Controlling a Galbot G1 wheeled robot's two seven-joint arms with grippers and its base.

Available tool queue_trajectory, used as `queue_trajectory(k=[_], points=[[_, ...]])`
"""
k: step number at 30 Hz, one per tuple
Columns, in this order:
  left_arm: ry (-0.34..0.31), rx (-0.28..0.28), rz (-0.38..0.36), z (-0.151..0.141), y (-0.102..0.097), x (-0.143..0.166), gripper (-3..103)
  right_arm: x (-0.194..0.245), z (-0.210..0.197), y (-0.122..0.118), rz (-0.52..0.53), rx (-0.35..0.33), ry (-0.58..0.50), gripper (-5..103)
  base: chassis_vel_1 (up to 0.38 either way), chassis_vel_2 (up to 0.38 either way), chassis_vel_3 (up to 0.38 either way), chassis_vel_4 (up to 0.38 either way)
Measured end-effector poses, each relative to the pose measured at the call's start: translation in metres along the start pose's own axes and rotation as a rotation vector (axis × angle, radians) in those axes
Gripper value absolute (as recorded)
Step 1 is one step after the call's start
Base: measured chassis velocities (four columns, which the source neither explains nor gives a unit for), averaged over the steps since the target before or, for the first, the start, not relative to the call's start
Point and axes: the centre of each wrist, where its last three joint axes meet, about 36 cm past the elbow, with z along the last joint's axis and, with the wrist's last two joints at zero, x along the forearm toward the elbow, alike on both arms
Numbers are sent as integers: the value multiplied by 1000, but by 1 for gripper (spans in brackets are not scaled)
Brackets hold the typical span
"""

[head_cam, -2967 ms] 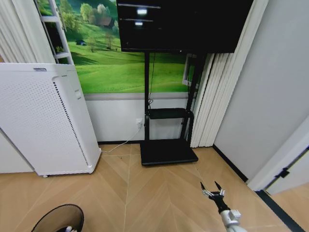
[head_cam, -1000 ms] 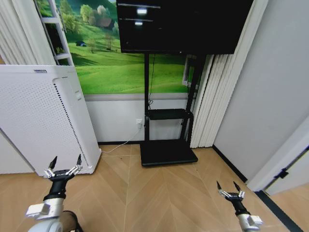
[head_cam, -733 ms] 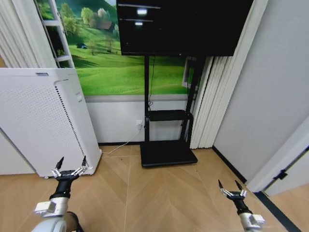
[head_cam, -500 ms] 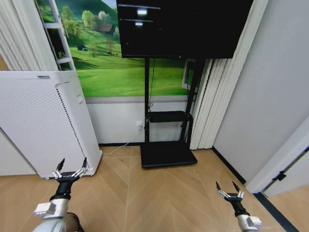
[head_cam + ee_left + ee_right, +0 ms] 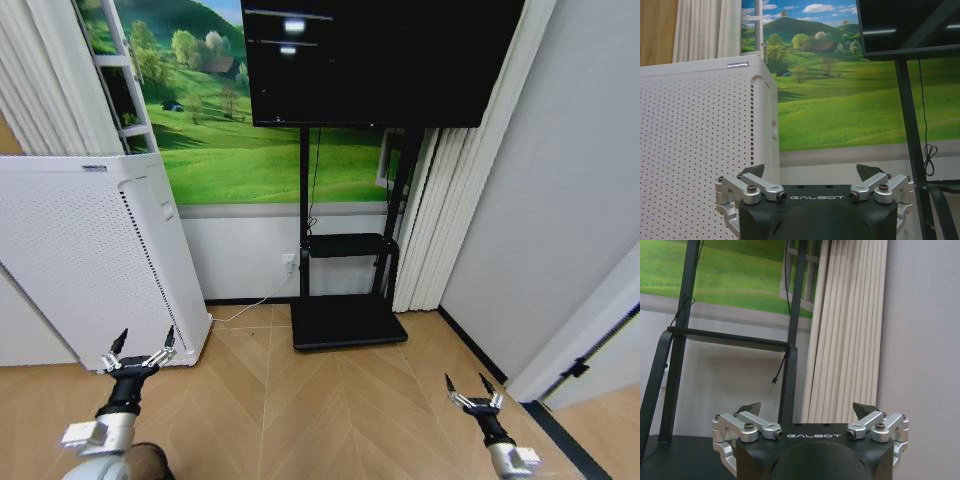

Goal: Pick up the trash bin and place the garbage on the floor into it.

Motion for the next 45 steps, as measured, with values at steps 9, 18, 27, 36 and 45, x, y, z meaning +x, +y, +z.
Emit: queue_trajectory(k=[9, 18, 27, 36, 45], points=[[3, 6, -5, -2, -2, 4, 100, 3, 0, 0, 13, -2, -6, 100, 0, 0, 0, 0], [3, 11, -4, -4, -5, 5, 100, 2, -2, -2, 11, 4, -12, 100, 0, 0, 0, 0], [8, 12, -3, -5, -5, 3, 100, 1, -2, -3, -5, 11, -10, 100, 0, 0, 0, 0], [12, 23, -4, -6, -6, 2, 100, 0, 1, 1, -18, 4, -1, 100, 0, 0, 0, 0], [14, 31, 0, -5, -9, 2, 100, 1, -1, -3, -17, 8, 1, 100, 0, 0, 0, 0]])
